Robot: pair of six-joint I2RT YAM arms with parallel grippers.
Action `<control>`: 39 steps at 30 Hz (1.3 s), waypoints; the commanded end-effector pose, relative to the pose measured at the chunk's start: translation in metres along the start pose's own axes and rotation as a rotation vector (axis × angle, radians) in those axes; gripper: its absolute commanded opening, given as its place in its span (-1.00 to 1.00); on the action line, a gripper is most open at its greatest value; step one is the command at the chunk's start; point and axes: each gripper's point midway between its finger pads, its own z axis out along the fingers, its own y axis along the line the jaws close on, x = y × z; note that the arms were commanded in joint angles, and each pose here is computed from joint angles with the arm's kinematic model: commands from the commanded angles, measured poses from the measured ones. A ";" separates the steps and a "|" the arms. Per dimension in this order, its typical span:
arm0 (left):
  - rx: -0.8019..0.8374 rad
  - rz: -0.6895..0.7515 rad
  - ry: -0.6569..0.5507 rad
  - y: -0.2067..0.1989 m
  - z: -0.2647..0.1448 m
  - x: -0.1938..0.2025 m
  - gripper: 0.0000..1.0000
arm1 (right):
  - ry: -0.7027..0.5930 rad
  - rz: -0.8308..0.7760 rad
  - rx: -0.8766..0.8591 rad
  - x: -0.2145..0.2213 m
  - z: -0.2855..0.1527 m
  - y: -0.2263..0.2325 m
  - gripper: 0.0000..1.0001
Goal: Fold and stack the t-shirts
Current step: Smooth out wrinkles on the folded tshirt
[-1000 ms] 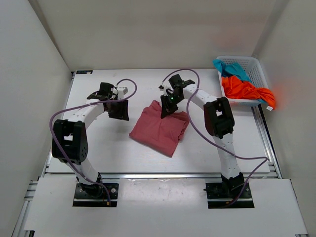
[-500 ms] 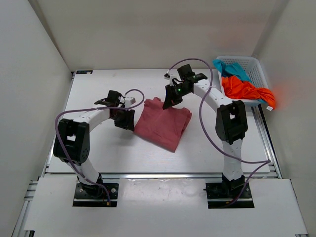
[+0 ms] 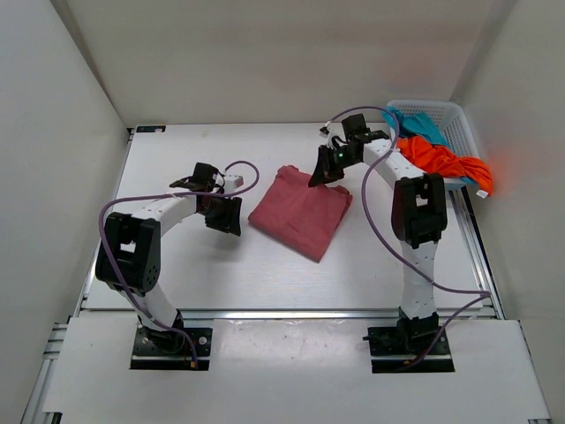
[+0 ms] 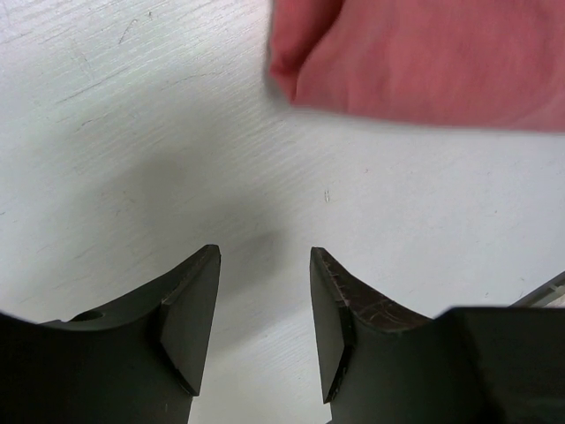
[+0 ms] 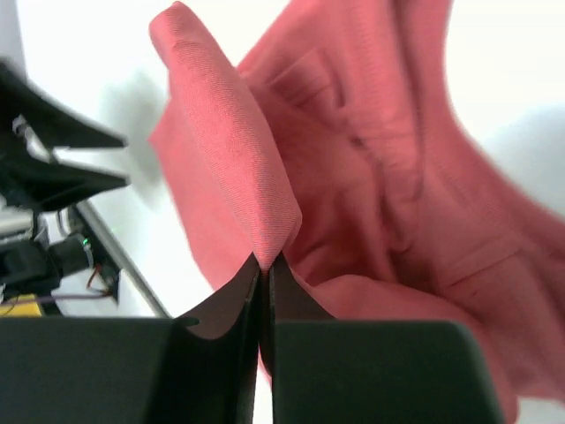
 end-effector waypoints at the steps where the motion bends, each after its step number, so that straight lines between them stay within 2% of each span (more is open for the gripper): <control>1: 0.012 0.032 -0.043 -0.008 -0.010 -0.007 0.11 | -0.064 0.024 0.024 -0.028 0.000 -0.019 -0.88; 3: 0.004 0.043 -0.040 -0.008 -0.009 -0.008 0.13 | -0.067 0.042 0.053 -0.037 0.007 -0.032 -0.72; 7: -0.001 0.047 -0.043 -0.008 -0.009 -0.010 0.15 | -0.086 0.094 0.126 -0.052 0.005 -0.049 0.01; 8: 0.000 0.048 -0.045 -0.008 -0.009 -0.011 0.15 | -0.109 0.094 0.141 -0.061 -0.001 -0.048 0.08; 9: -0.006 0.050 -0.046 -0.006 -0.010 -0.012 0.15 | -0.133 0.074 0.147 -0.069 -0.008 -0.042 0.31; 10: -0.006 0.057 -0.054 -0.008 -0.012 -0.014 0.16 | -0.136 0.059 0.176 -0.070 -0.007 -0.039 0.39; 13: 0.000 0.067 -0.065 -0.011 -0.010 -0.020 0.17 | -0.170 0.018 0.258 -0.073 -0.029 -0.019 0.41; 15: -0.009 0.079 -0.085 -0.010 -0.011 -0.031 0.18 | -0.177 0.037 0.376 -0.065 -0.045 -0.020 0.37; 17: -0.034 0.083 -0.134 -0.006 -0.017 -0.054 0.19 | -0.174 0.052 0.456 -0.048 -0.049 -0.011 0.22; 18: -0.028 0.095 -0.146 -0.009 -0.016 -0.061 0.18 | -0.174 0.074 0.494 -0.035 -0.058 -0.012 0.21; 20: -0.033 0.080 -0.195 -0.007 -0.022 -0.084 0.21 | -0.183 0.103 0.512 -0.016 -0.063 -0.006 0.05; 22: -0.042 0.073 -0.226 -0.003 -0.018 -0.099 0.23 | -0.221 0.159 0.518 0.012 -0.070 -0.003 -0.25; 23: -0.043 0.082 -0.247 -0.006 -0.017 -0.111 0.24 | -0.211 0.187 0.512 0.034 -0.070 -0.003 -0.49; 24: -0.038 0.085 -0.261 -0.007 -0.017 -0.120 0.23 | -0.252 0.164 0.463 0.030 -0.065 0.002 -0.66; 27: -0.005 0.124 -0.231 -0.027 0.006 -0.129 0.25 | -0.292 0.227 0.371 0.049 -0.056 -0.004 -1.00; 32: -0.020 0.145 -0.180 -0.034 0.035 -0.128 0.24 | -0.268 0.307 0.340 0.060 -0.035 -0.025 -1.00; 35: -0.070 0.082 -0.170 -0.019 0.043 -0.123 0.24 | -0.241 0.352 0.387 0.067 -0.025 -0.044 -0.99; 39: -0.095 0.078 -0.138 -0.015 0.050 -0.118 0.23 | -0.169 0.438 0.447 0.092 -0.013 -0.072 -0.98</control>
